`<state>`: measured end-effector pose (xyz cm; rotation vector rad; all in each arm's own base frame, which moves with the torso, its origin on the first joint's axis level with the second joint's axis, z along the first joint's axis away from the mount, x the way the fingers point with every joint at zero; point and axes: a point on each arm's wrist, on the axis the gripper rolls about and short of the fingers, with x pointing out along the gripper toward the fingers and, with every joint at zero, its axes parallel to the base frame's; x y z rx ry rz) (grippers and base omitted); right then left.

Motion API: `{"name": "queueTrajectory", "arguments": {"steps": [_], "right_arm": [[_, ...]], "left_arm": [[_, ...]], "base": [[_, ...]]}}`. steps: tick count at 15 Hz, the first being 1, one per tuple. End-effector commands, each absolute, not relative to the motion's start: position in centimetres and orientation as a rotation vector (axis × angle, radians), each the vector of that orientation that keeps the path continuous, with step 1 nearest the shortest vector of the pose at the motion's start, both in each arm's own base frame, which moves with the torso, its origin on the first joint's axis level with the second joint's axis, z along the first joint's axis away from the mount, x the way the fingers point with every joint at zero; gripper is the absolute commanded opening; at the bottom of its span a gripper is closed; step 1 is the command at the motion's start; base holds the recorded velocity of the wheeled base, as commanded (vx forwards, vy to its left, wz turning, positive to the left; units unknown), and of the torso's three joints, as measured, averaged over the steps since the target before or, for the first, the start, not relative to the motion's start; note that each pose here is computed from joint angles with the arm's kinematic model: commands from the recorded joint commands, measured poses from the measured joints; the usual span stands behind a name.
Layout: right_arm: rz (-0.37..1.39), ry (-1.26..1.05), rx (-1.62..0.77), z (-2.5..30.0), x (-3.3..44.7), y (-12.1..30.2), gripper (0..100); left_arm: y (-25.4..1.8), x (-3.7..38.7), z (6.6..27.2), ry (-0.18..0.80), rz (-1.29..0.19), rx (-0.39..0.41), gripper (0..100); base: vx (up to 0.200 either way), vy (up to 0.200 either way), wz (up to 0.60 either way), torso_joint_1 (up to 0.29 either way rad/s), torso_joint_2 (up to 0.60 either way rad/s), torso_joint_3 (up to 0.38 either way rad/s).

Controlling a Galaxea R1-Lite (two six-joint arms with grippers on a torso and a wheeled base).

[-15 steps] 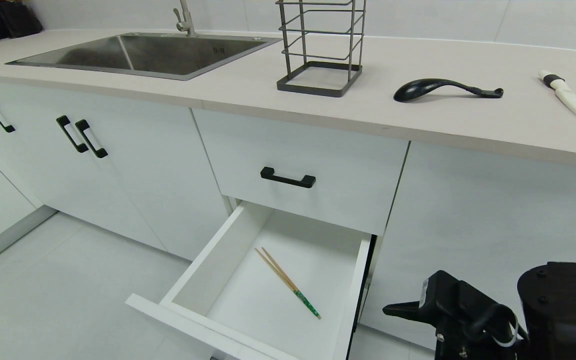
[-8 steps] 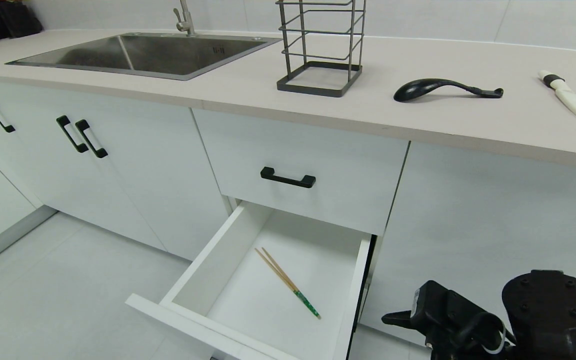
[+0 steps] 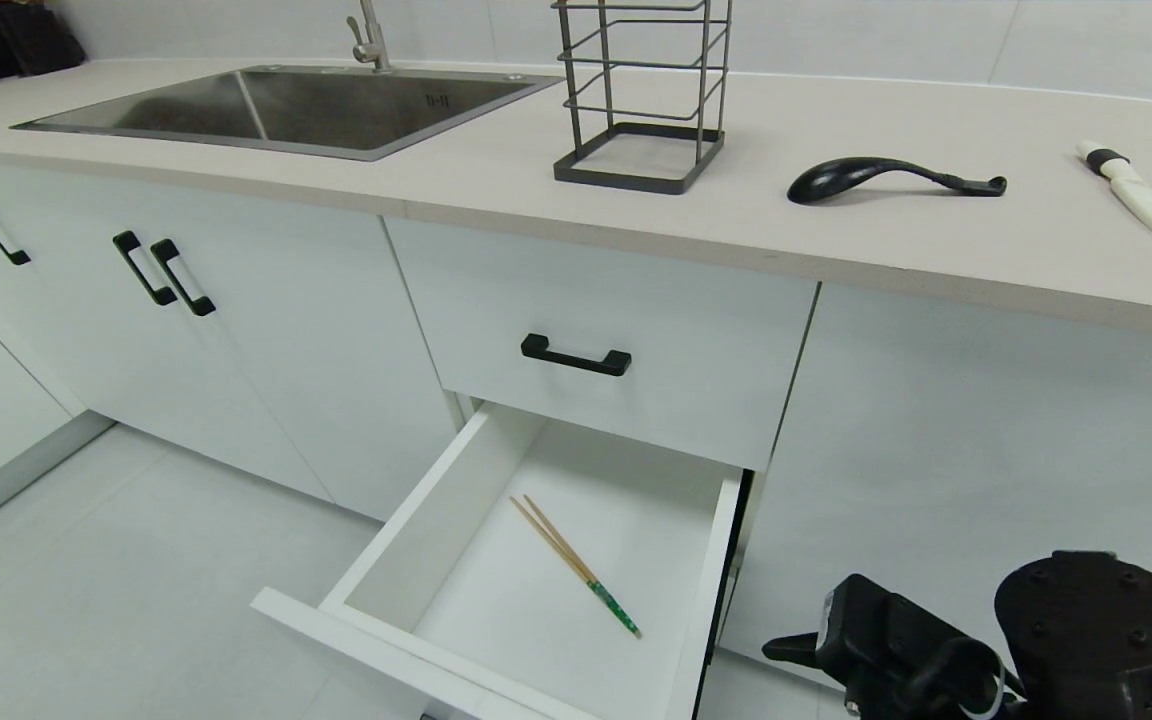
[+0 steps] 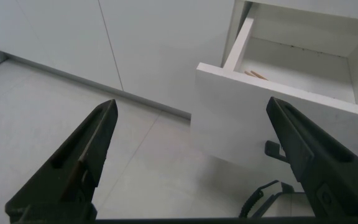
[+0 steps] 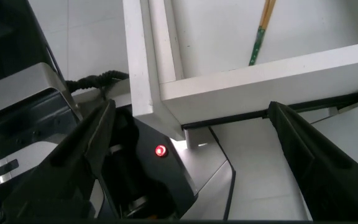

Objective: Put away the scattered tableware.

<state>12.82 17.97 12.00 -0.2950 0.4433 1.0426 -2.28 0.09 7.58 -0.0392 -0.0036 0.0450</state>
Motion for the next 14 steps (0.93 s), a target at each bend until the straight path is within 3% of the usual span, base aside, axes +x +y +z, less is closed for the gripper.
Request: {"name": "queueTrajectory", "arguments": {"steps": [1,7,14], "right_arm": [[1.053,0.449,-0.299,11.9,12.6,18.1,100],[1.063,0.463,-0.308,11.5,12.4,18.2,100],[1.084,0.495,-0.325,10.7,12.2,18.7,100]], "left_arm": [[0.1,-2.3,7.6,-0.004,0.046,-0.04,100],[0.1,-2.3,7.6,-0.004,0.046,-0.04,100],[0.1,-2.3,7.6,-0.004,0.046,-0.04,100]], "base": [[0.0,0.0,0.0,0.0,0.0,0.0],[0.0,0.0,0.0,0.209,-0.15,-0.108],[0.0,0.0,0.0,0.214,-0.57,-0.206]]}}
